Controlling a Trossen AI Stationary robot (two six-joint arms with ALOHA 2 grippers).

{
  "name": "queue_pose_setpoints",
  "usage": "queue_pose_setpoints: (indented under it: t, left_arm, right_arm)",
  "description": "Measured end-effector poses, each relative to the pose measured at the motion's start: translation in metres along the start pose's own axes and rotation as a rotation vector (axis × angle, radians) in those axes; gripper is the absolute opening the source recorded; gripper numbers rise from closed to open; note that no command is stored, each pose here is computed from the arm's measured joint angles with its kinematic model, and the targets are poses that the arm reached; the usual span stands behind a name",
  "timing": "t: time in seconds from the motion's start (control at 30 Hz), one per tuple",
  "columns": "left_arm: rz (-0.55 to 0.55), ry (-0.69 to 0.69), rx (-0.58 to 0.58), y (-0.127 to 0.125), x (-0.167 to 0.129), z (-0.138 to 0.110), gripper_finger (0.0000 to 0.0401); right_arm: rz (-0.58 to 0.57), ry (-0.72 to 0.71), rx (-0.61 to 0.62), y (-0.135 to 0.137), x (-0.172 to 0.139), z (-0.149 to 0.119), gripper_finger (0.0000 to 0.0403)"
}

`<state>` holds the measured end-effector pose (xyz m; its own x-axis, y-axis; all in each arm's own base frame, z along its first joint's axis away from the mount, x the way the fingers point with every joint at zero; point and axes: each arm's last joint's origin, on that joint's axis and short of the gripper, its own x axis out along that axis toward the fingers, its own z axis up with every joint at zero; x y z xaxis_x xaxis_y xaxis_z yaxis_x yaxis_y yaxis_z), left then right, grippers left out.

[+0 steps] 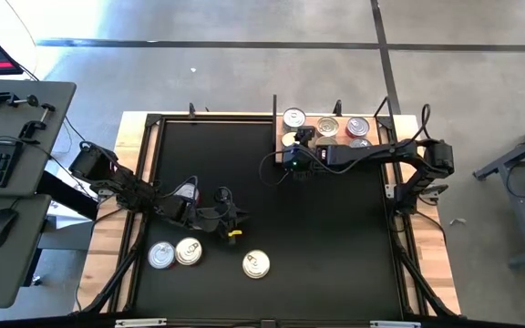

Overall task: Stack canned seafood by type on shelf
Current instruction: Stack the green tuna can on top of the other green tuna can on the shelf, then stack the blue-pink tuna can on top of the other blue-pink tuna can on the shelf

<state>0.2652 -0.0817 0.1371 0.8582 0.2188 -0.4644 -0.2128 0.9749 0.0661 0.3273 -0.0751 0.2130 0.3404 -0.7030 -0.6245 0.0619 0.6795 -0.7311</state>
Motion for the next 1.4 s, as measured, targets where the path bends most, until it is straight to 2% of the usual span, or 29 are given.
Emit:
queue_pose_setpoints:
  t: [0.43, 0.93, 1.03, 1.17, 1.3, 1.4]
  left_arm:
    - [-0.001, 0.000, 0.000, 0.000, 0.000, 0.000, 0.0053]
    - [-0.001, 0.000, 0.001, 0.000, 0.000, 0.000, 0.0053]
    - [-0.001, 0.000, 0.001, 0.000, 0.000, 0.000, 0.0053]
    - [0.002, 0.003, 0.001, 0.001, 0.000, 0.000, 0.0053]
    - [0.009, 0.004, -0.002, 0.003, 0.001, 0.000, 0.0053]
    - [0.009, 0.004, -0.002, 0.003, 0.001, 0.000, 0.0053]
  right_arm:
    - [0.004, -0.006, 0.009, -0.001, 0.001, 0.000, 0.0310]
    - [-0.028, 0.001, 0.153, -0.014, 0.008, -0.004, 0.0310]
    - [-0.032, -0.024, 0.204, -0.015, -0.009, 0.004, 0.0309]
    - [0.013, -0.130, 0.253, -0.009, -0.048, 0.016, 0.0309]
    - [0.123, -0.224, 0.278, 0.014, -0.094, 0.018, 0.0309]
    - [0.220, -0.256, 0.312, 0.043, -0.123, 0.013, 0.0309]
